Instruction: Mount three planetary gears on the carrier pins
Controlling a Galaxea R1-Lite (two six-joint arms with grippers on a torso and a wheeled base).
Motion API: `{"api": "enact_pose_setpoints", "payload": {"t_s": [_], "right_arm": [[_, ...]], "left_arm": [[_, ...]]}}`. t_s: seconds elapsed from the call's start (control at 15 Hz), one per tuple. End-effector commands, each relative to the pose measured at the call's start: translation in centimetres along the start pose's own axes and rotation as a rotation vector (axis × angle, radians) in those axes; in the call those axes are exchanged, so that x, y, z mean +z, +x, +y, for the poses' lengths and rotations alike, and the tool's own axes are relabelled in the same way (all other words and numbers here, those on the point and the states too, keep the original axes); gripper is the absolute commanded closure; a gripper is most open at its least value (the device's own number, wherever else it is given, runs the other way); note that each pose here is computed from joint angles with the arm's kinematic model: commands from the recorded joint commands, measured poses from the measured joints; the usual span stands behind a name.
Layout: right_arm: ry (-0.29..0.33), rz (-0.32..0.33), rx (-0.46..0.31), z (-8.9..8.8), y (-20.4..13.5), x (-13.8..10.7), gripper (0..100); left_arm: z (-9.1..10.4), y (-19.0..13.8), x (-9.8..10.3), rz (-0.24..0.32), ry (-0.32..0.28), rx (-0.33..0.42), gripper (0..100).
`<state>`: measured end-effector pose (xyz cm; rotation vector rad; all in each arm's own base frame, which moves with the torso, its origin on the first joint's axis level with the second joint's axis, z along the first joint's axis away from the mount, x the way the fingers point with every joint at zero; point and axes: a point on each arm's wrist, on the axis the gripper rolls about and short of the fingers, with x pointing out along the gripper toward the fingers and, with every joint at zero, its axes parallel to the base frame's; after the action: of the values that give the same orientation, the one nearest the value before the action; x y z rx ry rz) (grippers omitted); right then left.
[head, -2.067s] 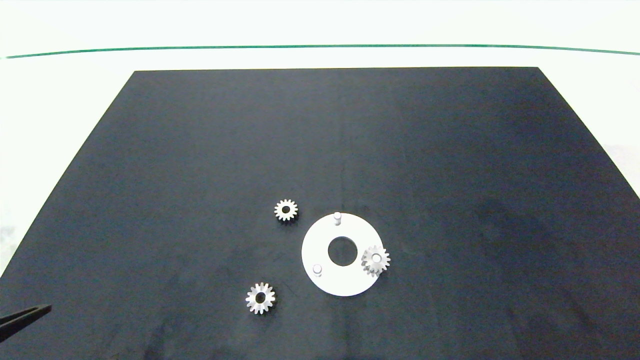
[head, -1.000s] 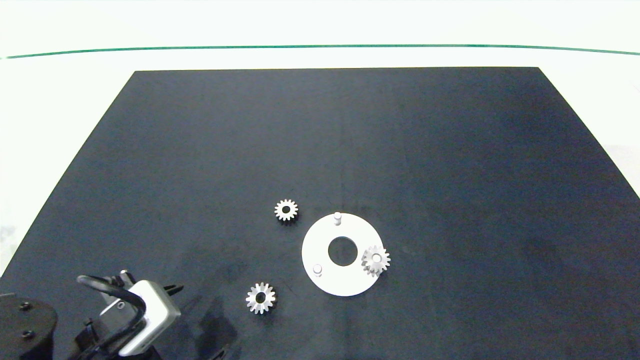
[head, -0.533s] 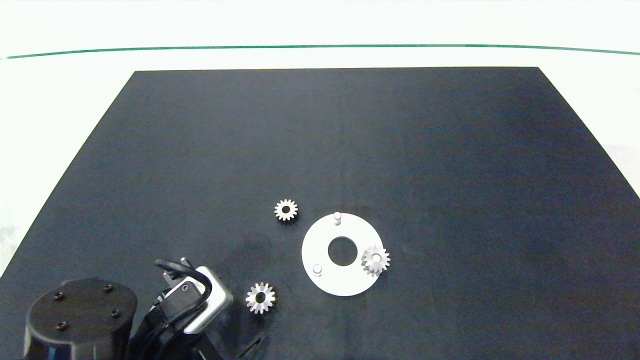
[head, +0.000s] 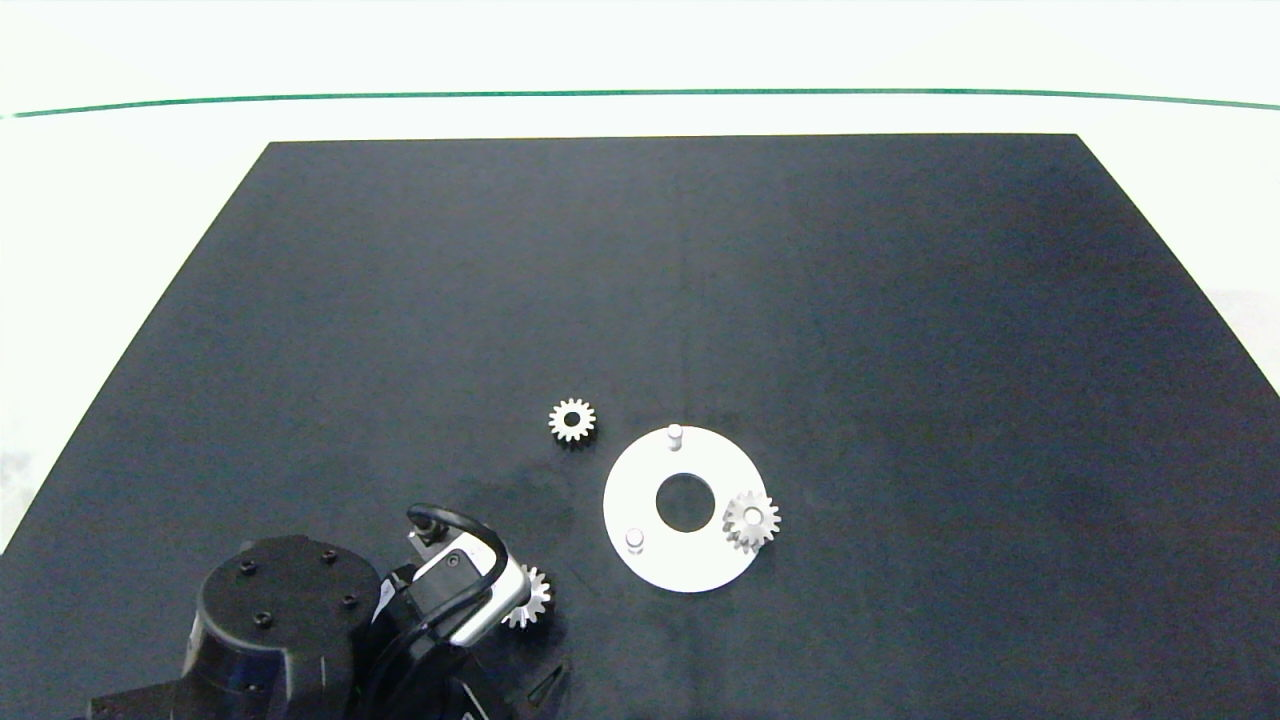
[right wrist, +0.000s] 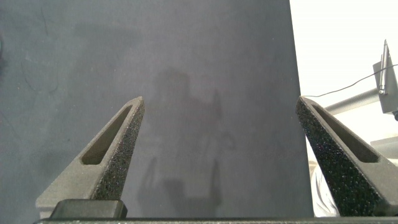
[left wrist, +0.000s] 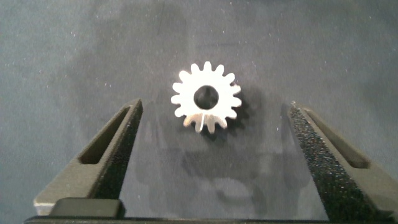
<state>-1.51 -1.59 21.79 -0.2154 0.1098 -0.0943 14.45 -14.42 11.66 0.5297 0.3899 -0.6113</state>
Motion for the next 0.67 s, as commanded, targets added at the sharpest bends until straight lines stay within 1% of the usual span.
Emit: {"api": "enact_pose_setpoints", "payload": {"t_s": [0.07, 0.4, 0.53, 0.67], "right_arm": [[-0.001, -0.002, -0.003, -0.04, -0.02, 0.14, 0], [0.003, -0.008, -0.004, -0.13, -0.11, 0.38, 0], [0.002, -0.007, -0.004, -0.11, -0.09, 0.34, 0], [0.003, -0.008, -0.004, -0.13, -0.11, 0.38, 0]], "left_arm": [[0.0, 0.19, 0.14, -0.001, 0.002, 0.002, 12], [0.05, 0.32, 0.31, -0.006, -0.002, 0.003, 21], [-0.05, 0.59, 0.12, 0.009, 0.001, -0.002, 26], [-0.03, 0.64, 0.14, 0.009, 0.001, -0.001, 30]]}}
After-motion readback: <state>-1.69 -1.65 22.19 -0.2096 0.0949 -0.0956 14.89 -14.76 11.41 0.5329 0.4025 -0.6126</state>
